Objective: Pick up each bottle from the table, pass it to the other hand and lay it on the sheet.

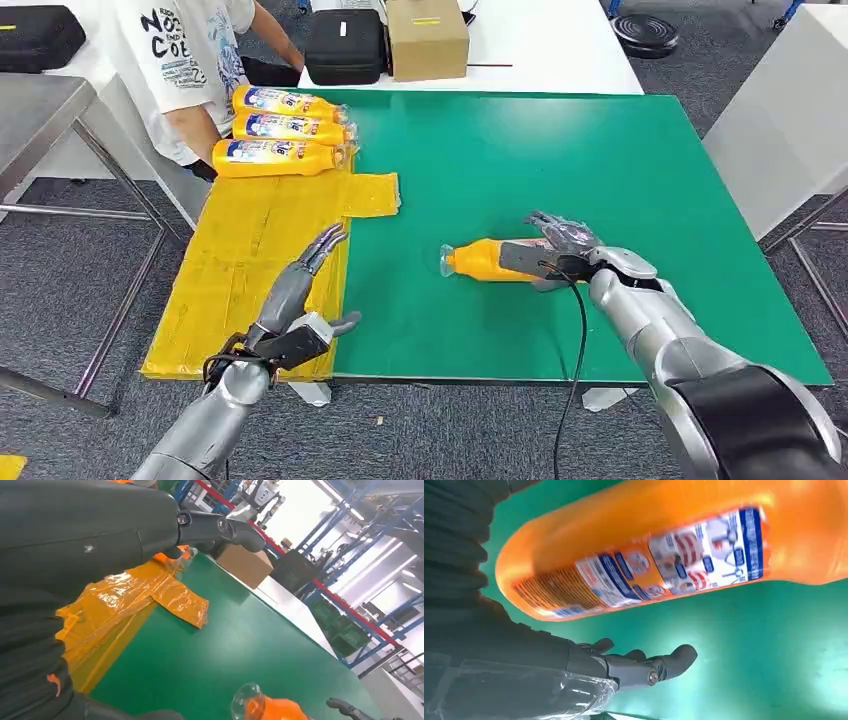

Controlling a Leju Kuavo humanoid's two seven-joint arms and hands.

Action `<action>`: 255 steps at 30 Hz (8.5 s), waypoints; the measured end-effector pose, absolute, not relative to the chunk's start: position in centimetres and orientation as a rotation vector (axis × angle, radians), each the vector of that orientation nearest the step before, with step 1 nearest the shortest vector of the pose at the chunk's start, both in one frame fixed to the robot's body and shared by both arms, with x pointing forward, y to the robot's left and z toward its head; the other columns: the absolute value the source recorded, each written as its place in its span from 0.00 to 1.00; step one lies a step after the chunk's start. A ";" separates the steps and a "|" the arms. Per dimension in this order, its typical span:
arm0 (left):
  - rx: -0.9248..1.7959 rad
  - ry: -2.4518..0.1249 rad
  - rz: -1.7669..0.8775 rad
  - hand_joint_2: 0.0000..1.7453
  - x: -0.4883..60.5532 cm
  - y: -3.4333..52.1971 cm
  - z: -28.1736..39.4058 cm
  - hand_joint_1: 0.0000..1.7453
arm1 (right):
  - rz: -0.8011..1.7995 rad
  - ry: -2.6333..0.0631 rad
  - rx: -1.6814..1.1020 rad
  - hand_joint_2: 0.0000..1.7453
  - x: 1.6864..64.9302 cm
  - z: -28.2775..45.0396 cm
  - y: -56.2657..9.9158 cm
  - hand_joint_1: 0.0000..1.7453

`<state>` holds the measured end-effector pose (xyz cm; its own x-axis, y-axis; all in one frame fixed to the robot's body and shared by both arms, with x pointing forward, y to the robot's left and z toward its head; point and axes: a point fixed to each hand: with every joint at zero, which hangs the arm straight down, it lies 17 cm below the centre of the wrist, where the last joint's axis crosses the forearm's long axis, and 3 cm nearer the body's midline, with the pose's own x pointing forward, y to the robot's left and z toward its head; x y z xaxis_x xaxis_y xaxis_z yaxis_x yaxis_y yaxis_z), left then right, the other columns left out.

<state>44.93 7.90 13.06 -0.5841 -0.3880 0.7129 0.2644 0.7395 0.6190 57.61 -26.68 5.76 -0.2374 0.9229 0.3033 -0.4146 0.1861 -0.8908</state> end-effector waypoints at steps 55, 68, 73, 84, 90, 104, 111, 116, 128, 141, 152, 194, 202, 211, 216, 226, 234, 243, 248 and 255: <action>0.058 -1.989 -0.884 1.00 44.9 7.4 12.7 0.00 | 1.393 -1.042 -0.509 1.00 55.1 1.8 -29.6 1.00; 0.067 -1.984 -0.877 1.00 45.0 7.5 12.6 0.00 | 1.405 -1.117 -0.492 1.00 55.3 2.4 -28.4 1.00; 0.109 -1.948 -0.812 1.00 45.3 8.5 11.9 0.00 | 1.296 -1.478 -0.480 1.00 56.3 6.9 -24.0 1.00; -0.429 -1.662 0.020 1.00 45.9 13.1 10.5 0.00 | 0.946 -2.009 -0.592 1.00 51.2 13.0 -16.0 1.00; -0.467 -1.628 0.075 1.00 45.7 13.0 10.0 0.00 | 0.818 -2.073 -0.584 1.00 48.9 13.7 -15.0 1.00; -0.664 -1.631 0.007 1.00 44.7 8.8 12.6 0.00 | 0.674 -2.094 -0.168 1.00 45.6 13.9 -7.0 1.00; -0.750 -1.696 -0.073 1.00 43.9 6.2 15.6 0.00 | 0.608 -2.052 0.181 1.00 43.1 14.6 -1.2 1.00; -0.779 -1.711 -0.093 1.00 43.5 5.6 16.3 0.00 | 0.593 -2.041 0.241 1.00 42.8 14.8 -0.4 1.00; -1.014 -1.744 -0.149 1.00 41.0 3.4 20.0 0.00 | 0.585 -1.991 0.341 1.00 41.7 13.9 1.1 1.00; -1.101 -1.733 -0.174 1.00 40.0 3.5 20.6 0.00 | 0.583 -1.985 0.344 1.00 41.8 13.6 0.8 1.00; -1.056 -1.732 -0.271 1.00 39.6 3.0 19.9 0.00 | 0.615 -1.983 0.336 1.00 41.8 13.4 1.1 1.00; -0.962 -1.712 -0.286 1.00 41.1 3.0 18.7 1.00 | 0.799 -1.931 0.284 1.00 41.4 10.4 2.8 0.00; -0.961 -1.713 -0.283 1.00 41.2 3.0 18.8 1.00 | 0.799 -1.932 0.273 0.00 41.4 10.3 2.7 0.00; -0.783 -1.795 -0.277 1.00 43.7 4.2 18.9 1.00 | 0.826 -1.968 0.187 0.00 41.3 10.3 2.0 0.00; -0.415 -1.906 -0.329 1.00 46.9 6.8 18.3 1.00 | 0.774 -2.008 0.202 0.00 41.5 12.0 1.5 0.00; 0.272 -1.976 -0.527 1.00 52.4 14.4 17.3 1.00 | 0.677 -2.122 0.192 0.00 40.3 15.5 -1.1 0.00; 0.706 -1.823 -0.947 1.00 55.5 18.4 15.3 1.00 | 0.627 -2.176 0.206 0.00 39.4 17.5 -3.0 0.00; 0.652 -1.466 -1.489 1.00 55.8 20.0 8.0 1.00 | 0.566 -2.181 0.176 1.00 39.3 17.7 -6.0 0.00; 0.571 -1.305 -1.670 1.00 55.5 20.7 5.8 1.00 | 0.555 -2.177 0.159 1.00 39.5 17.4 -6.9 0.00; 0.446 -1.220 -1.739 1.00 55.0 20.1 5.2 1.00 | 0.554 -2.174 0.141 1.00 39.7 17.2 -7.5 0.00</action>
<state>55.02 20.15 5.18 -0.4987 -0.8418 0.2065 0.4809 -0.0705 0.8740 39.65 -7.54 17.22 -0.6203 0.0937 0.7787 -0.2907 0.8947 -0.3392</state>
